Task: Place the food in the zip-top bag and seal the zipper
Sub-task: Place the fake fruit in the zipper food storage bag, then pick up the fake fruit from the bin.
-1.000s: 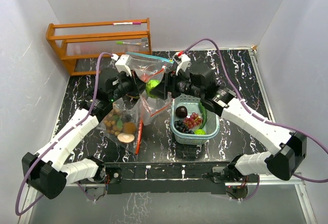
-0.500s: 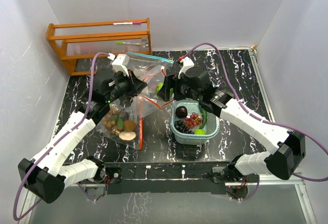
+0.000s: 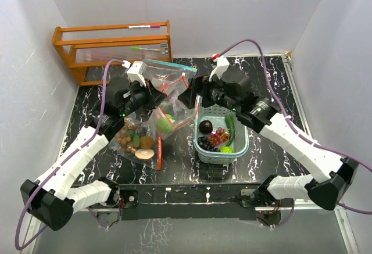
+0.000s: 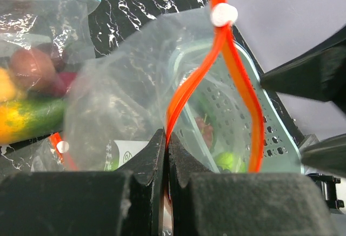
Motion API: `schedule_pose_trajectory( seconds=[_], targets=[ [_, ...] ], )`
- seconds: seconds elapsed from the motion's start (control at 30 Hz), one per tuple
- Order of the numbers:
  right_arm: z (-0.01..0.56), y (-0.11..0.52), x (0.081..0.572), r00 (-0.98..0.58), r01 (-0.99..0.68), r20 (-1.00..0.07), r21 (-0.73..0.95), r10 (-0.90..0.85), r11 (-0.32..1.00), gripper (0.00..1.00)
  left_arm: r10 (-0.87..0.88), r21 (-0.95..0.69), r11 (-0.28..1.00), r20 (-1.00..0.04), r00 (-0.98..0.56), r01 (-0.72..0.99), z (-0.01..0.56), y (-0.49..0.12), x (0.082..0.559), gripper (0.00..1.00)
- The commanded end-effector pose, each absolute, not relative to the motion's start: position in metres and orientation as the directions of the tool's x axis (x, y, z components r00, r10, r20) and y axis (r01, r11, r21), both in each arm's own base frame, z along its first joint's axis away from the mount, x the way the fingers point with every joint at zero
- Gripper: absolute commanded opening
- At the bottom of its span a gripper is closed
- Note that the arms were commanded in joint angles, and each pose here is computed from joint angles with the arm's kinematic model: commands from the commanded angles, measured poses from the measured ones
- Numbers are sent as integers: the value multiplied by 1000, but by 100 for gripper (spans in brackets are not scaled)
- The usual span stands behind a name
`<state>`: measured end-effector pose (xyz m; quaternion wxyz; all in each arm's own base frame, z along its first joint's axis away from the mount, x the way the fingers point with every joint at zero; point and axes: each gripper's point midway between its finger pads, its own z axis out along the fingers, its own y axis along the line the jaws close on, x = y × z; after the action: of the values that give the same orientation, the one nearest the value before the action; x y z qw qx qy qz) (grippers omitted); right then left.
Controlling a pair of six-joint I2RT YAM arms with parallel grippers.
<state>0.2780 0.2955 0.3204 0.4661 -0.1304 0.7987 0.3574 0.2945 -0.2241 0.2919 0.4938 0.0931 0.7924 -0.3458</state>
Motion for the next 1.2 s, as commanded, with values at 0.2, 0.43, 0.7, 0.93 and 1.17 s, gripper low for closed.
schedule_pose_trajectory(
  seconds=[0.2,0.43,0.7,0.93,1.17],
  targets=[
    [344,203,266,-504,-274,-853,307,136,912,98,-231,-432,732,-885,-404,527,348,-219,289,0],
    [247,195,231,-723,-238,-691,260,8,936,98,-241,-405,744,-904,-352,531,369,-209,283,0],
    [166,184,208,-848,-172,-528,197,-44,965,95,-238,-412,744,-899,-368,525,357,-207,278,0],
    [116,178,212,-875,-99,-484,139,-19,985,91,-223,-403,748,-901,-373,528,354,-207,276,0],
    [89,186,227,-877,-63,-481,124,5,990,83,-220,-398,748,-904,-368,531,355,-204,272,0]
  ],
)
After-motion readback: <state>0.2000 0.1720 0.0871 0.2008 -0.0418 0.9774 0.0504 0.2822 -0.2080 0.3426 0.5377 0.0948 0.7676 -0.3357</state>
